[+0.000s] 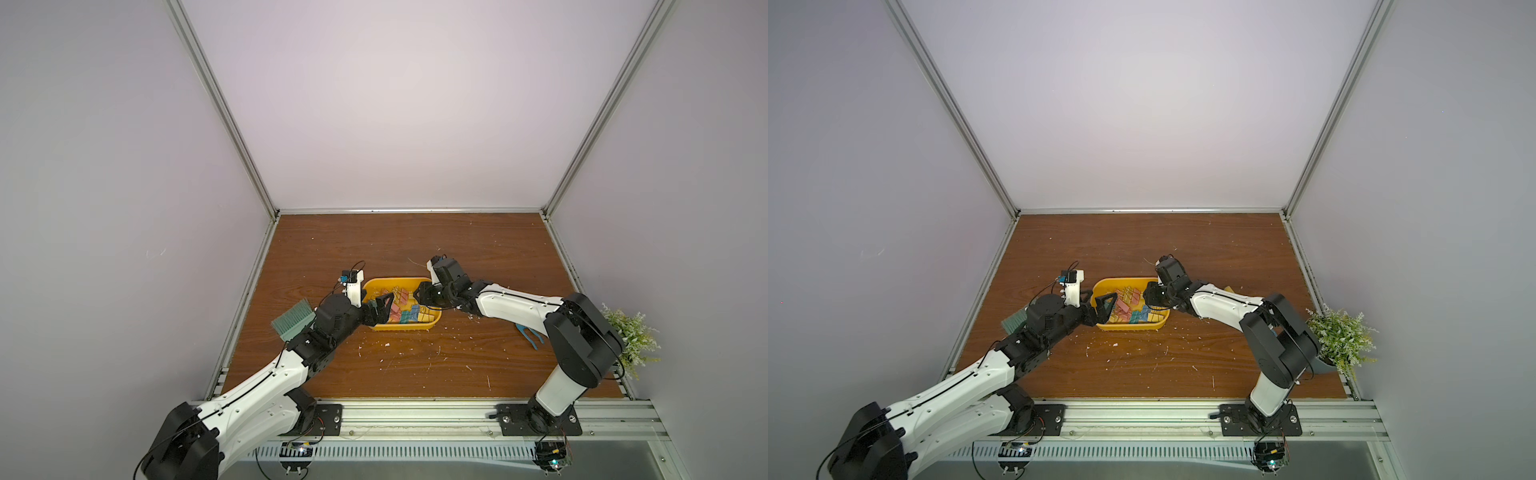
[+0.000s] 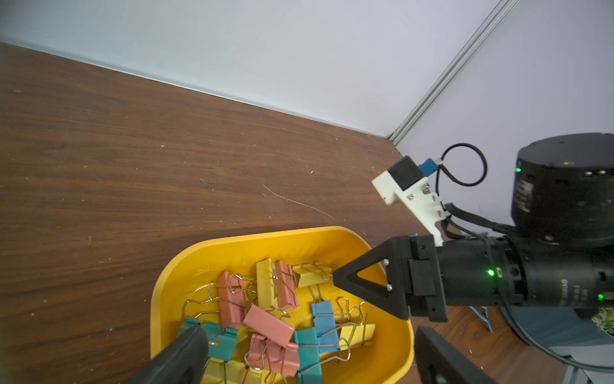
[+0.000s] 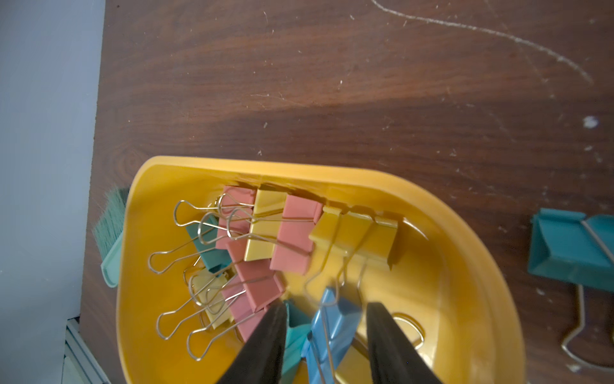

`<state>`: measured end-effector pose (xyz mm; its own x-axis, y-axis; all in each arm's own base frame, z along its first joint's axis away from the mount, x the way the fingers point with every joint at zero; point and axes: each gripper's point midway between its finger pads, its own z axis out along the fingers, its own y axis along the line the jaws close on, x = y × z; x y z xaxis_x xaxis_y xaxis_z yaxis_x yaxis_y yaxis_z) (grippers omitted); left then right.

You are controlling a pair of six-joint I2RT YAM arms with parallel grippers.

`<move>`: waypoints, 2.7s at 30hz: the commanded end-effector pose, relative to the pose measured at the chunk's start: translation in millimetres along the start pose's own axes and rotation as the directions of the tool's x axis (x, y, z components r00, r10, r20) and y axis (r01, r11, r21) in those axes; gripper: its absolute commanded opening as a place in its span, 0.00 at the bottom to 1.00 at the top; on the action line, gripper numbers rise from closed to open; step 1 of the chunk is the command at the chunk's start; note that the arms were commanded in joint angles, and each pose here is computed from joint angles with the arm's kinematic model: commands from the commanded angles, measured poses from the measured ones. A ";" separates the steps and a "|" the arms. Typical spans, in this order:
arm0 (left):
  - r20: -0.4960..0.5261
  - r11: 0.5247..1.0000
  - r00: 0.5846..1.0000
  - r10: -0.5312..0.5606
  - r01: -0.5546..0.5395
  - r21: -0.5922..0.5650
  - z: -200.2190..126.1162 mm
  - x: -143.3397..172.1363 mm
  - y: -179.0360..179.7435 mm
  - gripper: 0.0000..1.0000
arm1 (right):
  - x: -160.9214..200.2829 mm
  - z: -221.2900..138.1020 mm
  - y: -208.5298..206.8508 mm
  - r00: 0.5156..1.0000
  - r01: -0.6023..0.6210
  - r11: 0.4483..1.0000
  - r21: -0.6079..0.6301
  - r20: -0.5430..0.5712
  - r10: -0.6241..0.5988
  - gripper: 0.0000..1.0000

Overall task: Take out the binder clips from the storage box
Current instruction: Pick up the binder clip from the storage box, then place the binder clip at the center of the board.

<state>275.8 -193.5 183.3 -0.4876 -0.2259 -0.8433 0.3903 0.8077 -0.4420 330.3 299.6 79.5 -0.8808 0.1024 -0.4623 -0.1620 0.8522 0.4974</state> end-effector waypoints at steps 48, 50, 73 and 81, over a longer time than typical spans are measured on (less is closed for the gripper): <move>-0.069 0.996 0.997 -0.027 0.033 0.082 34.9 -5.1 -49.0 1.00 | -65.5 -108.0 15.6 0.909 -0.045 0.982 -0.182 0.399 0.116 0.00; -0.074 0.996 0.997 -0.028 0.034 0.083 38.1 -4.8 -51.1 1.00 | -68.7 -120.2 0.9 0.888 -0.086 0.979 -0.187 0.430 0.160 0.00; -0.206 0.992 0.972 0.109 -0.093 0.087 104.9 36.2 -146.1 1.00 | -49.1 -104.2 -127.0 0.659 -0.580 0.781 -0.233 0.429 0.618 0.00; -0.201 0.991 0.975 0.099 -0.080 0.104 109.7 36.8 -151.8 1.00 | -42.7 -80.1 -140.3 0.568 -0.694 0.670 -0.262 0.372 0.734 0.00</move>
<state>282.9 -377.6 175.1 -0.6058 -0.0117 -0.7956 0.5018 0.7704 -0.3934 345.7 131.5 77.9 -0.4969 0.8347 -0.2372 0.3921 0.4598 0.7968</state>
